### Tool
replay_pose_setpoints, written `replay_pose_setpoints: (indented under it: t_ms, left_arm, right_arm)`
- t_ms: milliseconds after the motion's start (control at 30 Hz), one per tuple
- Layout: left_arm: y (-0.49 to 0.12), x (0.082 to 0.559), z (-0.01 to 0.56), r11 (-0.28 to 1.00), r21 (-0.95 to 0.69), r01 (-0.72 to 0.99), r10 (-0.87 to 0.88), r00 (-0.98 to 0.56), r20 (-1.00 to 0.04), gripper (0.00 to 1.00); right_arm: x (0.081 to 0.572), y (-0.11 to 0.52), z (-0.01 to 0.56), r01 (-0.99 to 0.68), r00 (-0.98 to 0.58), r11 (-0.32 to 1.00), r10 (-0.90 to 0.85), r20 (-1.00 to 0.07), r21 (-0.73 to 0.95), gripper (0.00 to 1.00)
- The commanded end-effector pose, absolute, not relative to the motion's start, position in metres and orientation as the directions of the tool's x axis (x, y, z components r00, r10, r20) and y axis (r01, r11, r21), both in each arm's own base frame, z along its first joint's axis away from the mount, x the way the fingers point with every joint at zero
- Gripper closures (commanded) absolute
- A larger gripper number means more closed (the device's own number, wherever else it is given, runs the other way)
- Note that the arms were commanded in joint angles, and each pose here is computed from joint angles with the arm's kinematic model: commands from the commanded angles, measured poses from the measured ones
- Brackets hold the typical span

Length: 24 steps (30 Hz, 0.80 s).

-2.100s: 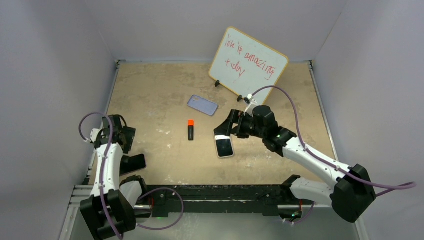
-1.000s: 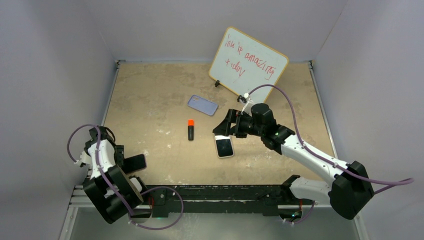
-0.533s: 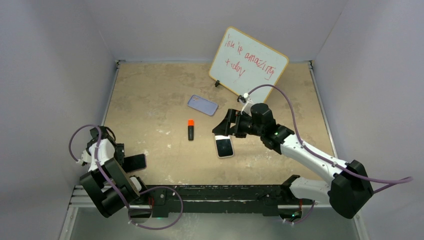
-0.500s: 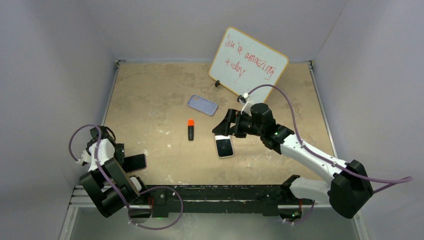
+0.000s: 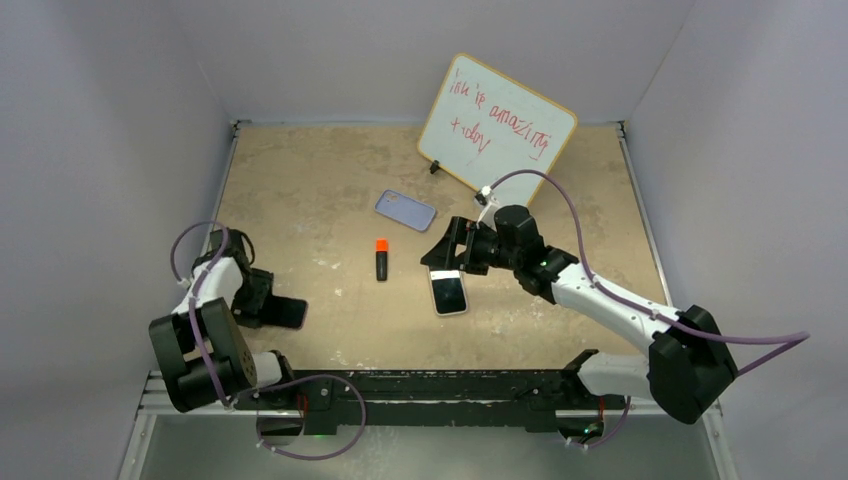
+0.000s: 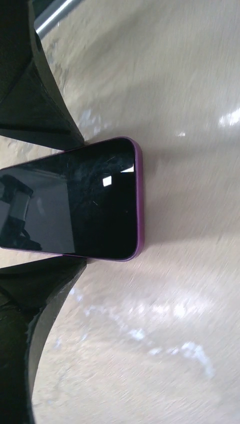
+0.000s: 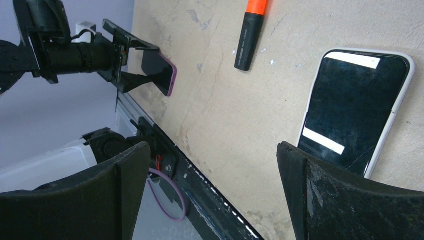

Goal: Put the phone into the phone case

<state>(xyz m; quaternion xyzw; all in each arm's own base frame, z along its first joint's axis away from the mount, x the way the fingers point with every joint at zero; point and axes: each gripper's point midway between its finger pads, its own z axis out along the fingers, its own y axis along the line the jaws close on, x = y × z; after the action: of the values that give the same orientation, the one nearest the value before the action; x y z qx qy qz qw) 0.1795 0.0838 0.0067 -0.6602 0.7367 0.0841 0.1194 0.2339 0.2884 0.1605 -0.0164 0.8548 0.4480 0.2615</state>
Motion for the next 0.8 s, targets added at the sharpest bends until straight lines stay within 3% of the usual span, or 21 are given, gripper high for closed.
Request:
replay_pose_setpoints:
  t_ms: [0, 233, 467, 767]
  left_arm:
    - [0.036, 0.201, -0.010, 0.244, -0.083, -0.966, -0.962, -0.231, -0.144, 0.25]
    - [-0.013, 0.231, -0.001, 0.455, -0.146, -0.878, -0.887, -0.432, -0.166, 0.29]
    - [-0.067, 0.228, 0.006, 0.593, -0.226, -0.773, -0.805, -0.572, -0.158, 0.31]
    - [-0.136, 0.225, 0.024, 0.696, -0.436, -0.570, -0.682, -0.716, -0.152, 0.33]
  right_arm:
    - [0.238, 0.290, 0.172, -0.283, -0.843, 0.576, 0.232, -0.485, 0.767, 0.04]
    - [0.238, 0.285, 0.168, -0.283, -0.834, 0.593, 0.235, -0.499, 0.754, 0.04]
    - [0.236, 0.289, 0.161, -0.277, -0.844, 0.573, 0.238, -0.480, 0.771, 0.04]
    - [0.214, 0.314, 0.137, -0.357, -0.872, 0.547, 0.096, -0.481, 0.757, 0.26]
